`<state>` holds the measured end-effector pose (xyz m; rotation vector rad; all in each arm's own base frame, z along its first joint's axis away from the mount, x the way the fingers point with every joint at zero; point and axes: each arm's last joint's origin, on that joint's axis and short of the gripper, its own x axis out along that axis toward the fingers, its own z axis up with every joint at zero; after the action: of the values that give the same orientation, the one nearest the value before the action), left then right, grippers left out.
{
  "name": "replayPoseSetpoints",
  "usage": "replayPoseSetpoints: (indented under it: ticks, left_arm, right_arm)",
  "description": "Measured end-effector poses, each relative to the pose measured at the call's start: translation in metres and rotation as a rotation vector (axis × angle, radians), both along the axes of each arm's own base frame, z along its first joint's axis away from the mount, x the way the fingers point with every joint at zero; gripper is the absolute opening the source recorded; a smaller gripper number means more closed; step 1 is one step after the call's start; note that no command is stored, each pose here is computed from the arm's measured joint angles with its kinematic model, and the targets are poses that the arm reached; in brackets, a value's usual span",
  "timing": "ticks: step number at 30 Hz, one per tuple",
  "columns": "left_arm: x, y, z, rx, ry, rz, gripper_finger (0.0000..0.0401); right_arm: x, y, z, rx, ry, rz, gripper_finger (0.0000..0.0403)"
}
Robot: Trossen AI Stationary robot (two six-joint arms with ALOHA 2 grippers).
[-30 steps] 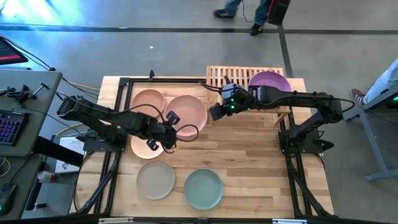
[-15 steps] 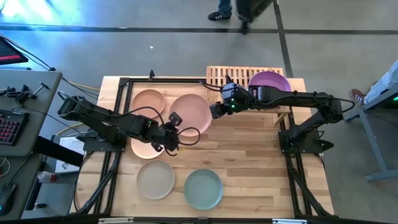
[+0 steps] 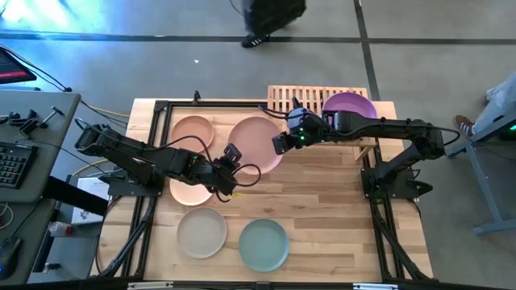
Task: Place and stack plates onto a shelf
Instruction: Stack the light brown plate on top of the purple plate on the shelf
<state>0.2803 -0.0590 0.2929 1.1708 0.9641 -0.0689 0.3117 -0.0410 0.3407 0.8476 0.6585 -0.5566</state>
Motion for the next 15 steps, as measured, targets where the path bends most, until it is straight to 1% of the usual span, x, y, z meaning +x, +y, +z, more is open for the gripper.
replayPoseSetpoints:
  ticks: [3,5,9,11,15]
  left_arm:
    - [0.0,0.0,0.0,0.003,0.003,-0.004,0.0001]
    - [0.0,0.0,0.0001,0.004,0.002,-0.004,0.0001]
    - [0.0001,-0.0002,0.0,0.0,0.002,-0.007,0.0001]
    - [0.0002,-0.0002,0.0001,0.0,0.001,-0.006,0.0002]
    - [0.0006,0.0009,0.0003,-0.016,-0.012,0.014,0.0018]
  right_arm:
    - [0.0,-0.0001,0.0,-0.003,0.0,-0.002,0.0024]
    - [0.0004,-0.0007,0.0005,-0.009,-0.005,0.003,0.0009]
    - [0.0002,-0.0001,0.0002,-0.003,-0.002,0.001,0.0014]
    - [0.0002,-0.0003,0.0002,0.0,-0.004,0.0,0.0007]
    - [0.0002,-0.0002,0.0002,0.003,-0.004,-0.002,0.0006]
